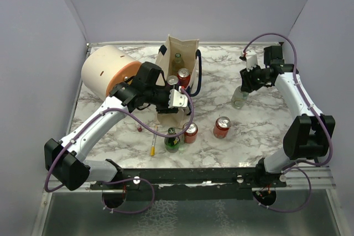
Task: Place the beverage into the canvas bag
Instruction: Pick up the drink from the center of the board, then place the drink in the canvas bag.
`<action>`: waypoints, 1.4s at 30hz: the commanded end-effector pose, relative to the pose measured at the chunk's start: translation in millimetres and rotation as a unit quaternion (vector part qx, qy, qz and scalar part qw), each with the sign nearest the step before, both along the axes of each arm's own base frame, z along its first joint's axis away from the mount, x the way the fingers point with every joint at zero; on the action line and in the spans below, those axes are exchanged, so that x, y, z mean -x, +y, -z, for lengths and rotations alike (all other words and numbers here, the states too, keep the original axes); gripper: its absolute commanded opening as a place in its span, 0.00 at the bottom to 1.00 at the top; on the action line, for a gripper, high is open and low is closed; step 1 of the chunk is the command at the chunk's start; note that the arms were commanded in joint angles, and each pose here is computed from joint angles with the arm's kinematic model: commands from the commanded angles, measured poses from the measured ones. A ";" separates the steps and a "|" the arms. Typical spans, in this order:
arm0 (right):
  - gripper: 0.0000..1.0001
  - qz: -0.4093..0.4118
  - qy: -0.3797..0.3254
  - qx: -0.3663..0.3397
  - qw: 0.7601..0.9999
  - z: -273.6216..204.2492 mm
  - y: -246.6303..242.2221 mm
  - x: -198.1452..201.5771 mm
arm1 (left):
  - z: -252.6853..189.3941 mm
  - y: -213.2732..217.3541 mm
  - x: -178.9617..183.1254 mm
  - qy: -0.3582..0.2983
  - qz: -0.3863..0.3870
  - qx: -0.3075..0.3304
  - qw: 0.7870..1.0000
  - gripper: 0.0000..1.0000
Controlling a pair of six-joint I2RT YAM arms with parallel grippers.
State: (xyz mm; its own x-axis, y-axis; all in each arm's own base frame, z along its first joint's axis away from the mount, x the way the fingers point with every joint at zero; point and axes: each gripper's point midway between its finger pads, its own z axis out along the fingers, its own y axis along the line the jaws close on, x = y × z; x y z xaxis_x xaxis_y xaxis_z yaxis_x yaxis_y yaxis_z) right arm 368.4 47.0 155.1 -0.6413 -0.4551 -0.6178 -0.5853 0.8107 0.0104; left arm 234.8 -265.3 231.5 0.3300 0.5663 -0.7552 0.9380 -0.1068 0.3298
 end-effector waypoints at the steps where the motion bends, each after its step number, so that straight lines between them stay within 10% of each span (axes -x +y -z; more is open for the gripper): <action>1: 0.12 0.002 -0.039 -0.011 0.999 -26.5 1.8 -8.6 | -3.4 2.3 4.3 -0.007 0.006 0.007 1.000 0.52; 28: 0.01 -0.138 -0.305 -0.151 0.930 -316.8 150.2 -38.2 | 10.1 -1.4 23.0 -0.001 0.093 -0.006 0.996 0.23; 42: 0.01 -0.249 -0.336 -0.195 0.887 -330.0 252.7 -9.7 | 14.9 -3.1 28.5 0.000 0.110 -0.010 0.994 0.19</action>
State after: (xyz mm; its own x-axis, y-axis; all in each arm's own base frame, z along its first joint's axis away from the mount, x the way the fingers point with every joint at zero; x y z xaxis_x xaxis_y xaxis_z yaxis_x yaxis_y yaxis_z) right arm 369.8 275.8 431.3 -0.0544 -0.3599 -0.9314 -0.8622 0.4874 -0.1380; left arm 218.9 -266.8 221.0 0.4515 0.5147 -0.7289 0.8922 -0.2697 0.3622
